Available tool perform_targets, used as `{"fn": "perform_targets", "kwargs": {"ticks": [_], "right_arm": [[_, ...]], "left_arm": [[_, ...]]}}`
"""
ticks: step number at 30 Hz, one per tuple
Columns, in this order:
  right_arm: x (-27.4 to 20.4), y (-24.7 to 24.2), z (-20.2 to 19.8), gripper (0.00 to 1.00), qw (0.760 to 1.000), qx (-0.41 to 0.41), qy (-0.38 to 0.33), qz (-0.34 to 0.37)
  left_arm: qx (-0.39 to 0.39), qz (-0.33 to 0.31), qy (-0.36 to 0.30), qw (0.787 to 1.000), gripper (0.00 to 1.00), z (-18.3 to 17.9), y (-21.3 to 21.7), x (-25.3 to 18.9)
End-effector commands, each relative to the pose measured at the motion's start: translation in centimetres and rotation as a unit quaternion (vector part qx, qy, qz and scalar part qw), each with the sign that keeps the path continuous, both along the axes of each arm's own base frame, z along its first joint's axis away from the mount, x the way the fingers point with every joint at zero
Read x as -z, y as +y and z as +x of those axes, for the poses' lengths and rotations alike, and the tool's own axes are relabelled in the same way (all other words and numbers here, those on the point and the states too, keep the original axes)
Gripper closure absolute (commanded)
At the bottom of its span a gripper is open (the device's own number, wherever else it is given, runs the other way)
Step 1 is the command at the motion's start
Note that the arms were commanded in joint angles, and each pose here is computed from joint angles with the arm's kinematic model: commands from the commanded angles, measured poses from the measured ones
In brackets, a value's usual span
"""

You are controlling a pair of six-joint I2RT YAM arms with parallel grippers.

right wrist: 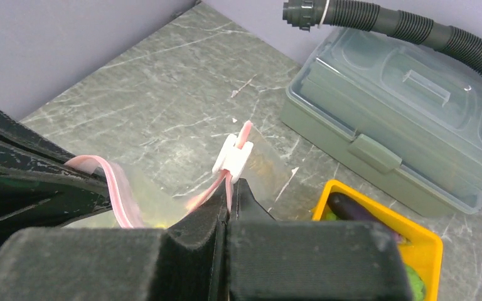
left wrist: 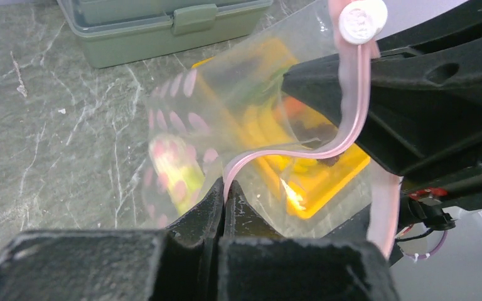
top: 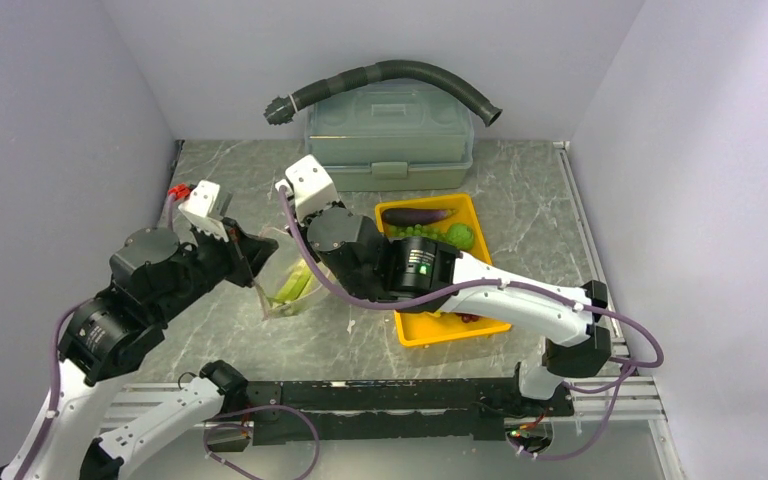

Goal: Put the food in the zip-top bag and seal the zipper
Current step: Adjust the zipper food storage bag at the center of the board.

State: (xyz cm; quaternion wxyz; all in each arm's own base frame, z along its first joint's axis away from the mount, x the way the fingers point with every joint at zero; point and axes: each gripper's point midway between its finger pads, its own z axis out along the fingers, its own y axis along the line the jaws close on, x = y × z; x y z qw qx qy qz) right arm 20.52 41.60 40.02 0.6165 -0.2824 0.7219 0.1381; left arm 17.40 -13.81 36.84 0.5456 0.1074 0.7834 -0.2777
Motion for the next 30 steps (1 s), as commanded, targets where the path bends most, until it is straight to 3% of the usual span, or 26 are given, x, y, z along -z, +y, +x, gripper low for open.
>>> {"fn": "perform_targets", "kwargs": {"ticks": [1,3,9,15,23,27,30], "right_arm": [[-3.9,-1.0,-0.5,1.00,0.998,0.000,-0.013,0.065],[-3.8,-0.8,-0.6,1.00,0.998,0.000,-0.008,0.064],[-3.0,-0.5,-0.6,1.00,0.998,0.004,0.003,0.060],[-2.5,0.0,-0.5,1.00,0.998,0.007,0.010,0.057],[-1.9,1.6,-0.3,1.00,0.999,0.008,0.021,0.038],[-2.1,1.6,-0.2,1.00,0.999,0.015,0.021,0.039],[-2.2,1.4,-0.1,1.00,0.999,0.021,0.022,0.043]], "left_arm": [[-0.004,-0.008,-0.018,1.000,1.00,0.1,0.1,-1.3],[-0.006,-0.008,-0.020,1.000,0.95,0.0,0.4,-1.5],[0.000,-0.015,-0.025,1.000,0.51,-0.5,0.4,-2.4],[0.019,-0.013,-0.032,0.999,0.35,-0.5,-0.2,-3.2],[0.054,-0.003,-0.020,0.998,0.34,0.2,-2.1,-2.5],[0.052,0.013,-0.005,0.999,0.47,0.5,-2.1,-1.2],[0.044,0.024,-0.001,0.999,0.63,0.5,-1.7,-0.6]]}}
